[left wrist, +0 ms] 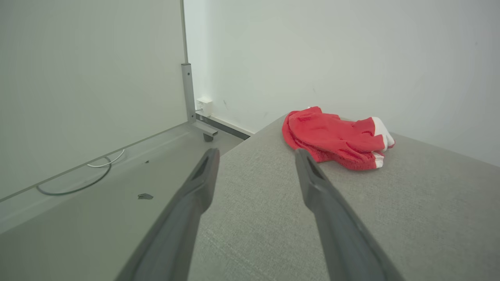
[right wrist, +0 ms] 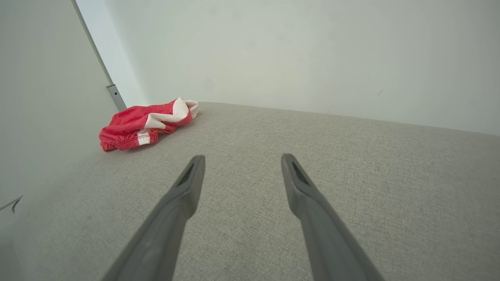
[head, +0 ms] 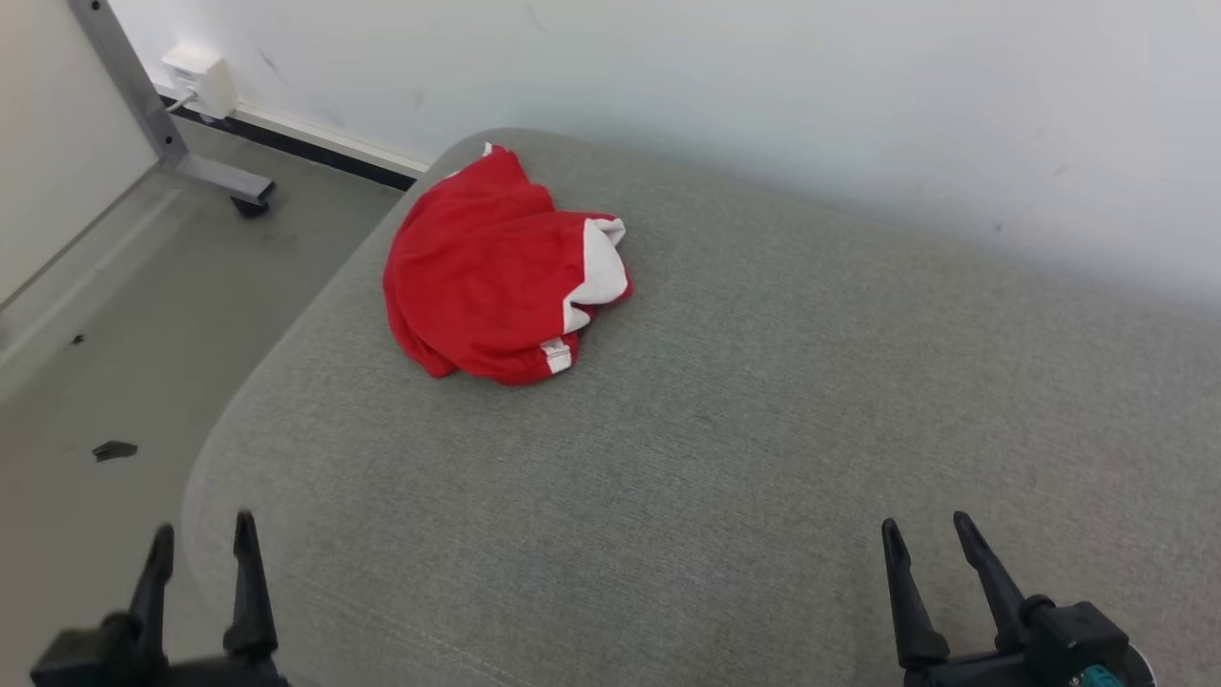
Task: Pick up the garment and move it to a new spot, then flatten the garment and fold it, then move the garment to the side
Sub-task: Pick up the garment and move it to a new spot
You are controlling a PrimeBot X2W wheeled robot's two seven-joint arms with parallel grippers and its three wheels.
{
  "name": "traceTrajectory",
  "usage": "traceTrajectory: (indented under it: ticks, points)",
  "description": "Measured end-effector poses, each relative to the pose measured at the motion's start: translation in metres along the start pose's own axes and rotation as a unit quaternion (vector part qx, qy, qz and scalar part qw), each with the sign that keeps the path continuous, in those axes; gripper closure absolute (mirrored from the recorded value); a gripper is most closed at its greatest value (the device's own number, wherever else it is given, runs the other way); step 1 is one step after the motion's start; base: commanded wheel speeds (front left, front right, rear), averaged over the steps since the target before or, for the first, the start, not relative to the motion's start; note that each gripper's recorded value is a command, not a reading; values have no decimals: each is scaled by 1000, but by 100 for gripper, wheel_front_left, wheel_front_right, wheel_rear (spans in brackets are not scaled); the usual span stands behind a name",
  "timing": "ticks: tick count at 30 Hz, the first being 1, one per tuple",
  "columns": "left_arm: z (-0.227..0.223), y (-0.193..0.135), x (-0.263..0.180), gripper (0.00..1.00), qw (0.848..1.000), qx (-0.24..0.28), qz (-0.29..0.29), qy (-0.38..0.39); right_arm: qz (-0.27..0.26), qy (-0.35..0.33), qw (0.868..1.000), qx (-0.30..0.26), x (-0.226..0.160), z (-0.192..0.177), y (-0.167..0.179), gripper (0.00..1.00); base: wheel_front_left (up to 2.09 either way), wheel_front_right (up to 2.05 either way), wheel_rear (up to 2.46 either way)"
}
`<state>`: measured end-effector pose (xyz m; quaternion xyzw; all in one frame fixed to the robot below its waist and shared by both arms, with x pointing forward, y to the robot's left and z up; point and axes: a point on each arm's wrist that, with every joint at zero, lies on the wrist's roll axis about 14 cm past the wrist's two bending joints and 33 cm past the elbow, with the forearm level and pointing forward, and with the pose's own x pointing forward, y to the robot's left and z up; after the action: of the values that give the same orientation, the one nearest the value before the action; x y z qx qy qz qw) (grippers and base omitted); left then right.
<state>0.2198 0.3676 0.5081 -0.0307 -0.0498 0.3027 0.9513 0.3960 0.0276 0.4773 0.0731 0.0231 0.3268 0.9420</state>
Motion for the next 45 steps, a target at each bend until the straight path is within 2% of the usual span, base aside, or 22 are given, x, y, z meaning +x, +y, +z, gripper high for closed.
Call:
traceTrajectory:
  ticks: [12, 18, 22, 28, 32, 36, 37, 41, 45]
  points:
    - [80, -71, 114, 0, 989, 21, -94, -113, -80, -28, 996, -25, 1, 17, -68, 0, 0, 0, 0]
    - [114, -116, 174, 0, 978, 20, -132, -158, -151, -38, 987, -32, -16, 19, -118, 0, 0, 0, 0]
    - [114, -146, 212, 0, 977, 17, -150, -153, -194, -29, 980, -34, -32, 10, -147, 0, 0, 0, 0]
    - [72, -177, 259, 0, 982, 17, -164, -90, -242, -18, 969, -47, -51, 1, -179, 0, 0, 0, 0]
    - [7, -194, 275, 0, 985, 18, -171, 9, -267, 0, 962, -52, -64, -9, -196, 0, 0, 0, 0]
    - [-53, -200, 279, 0, 980, 17, -168, 104, -282, 17, 957, -58, -74, -16, -207, 0, 0, 0, 0]
    - [-53, -200, 279, 0, 980, 17, -168, 104, -282, 17, 957, -58, -74, -16, -207, 0, 0, 0, 0]
    - [-109, -201, 268, 0, 965, 16, -164, 205, -292, 29, 954, -67, -81, -17, -214, 0, 0, 0, 0]
    - [-142, -194, 253, 0, 947, 18, -154, 282, -293, 27, 953, -73, -81, -12, -215, 0, 0, 0, 0]
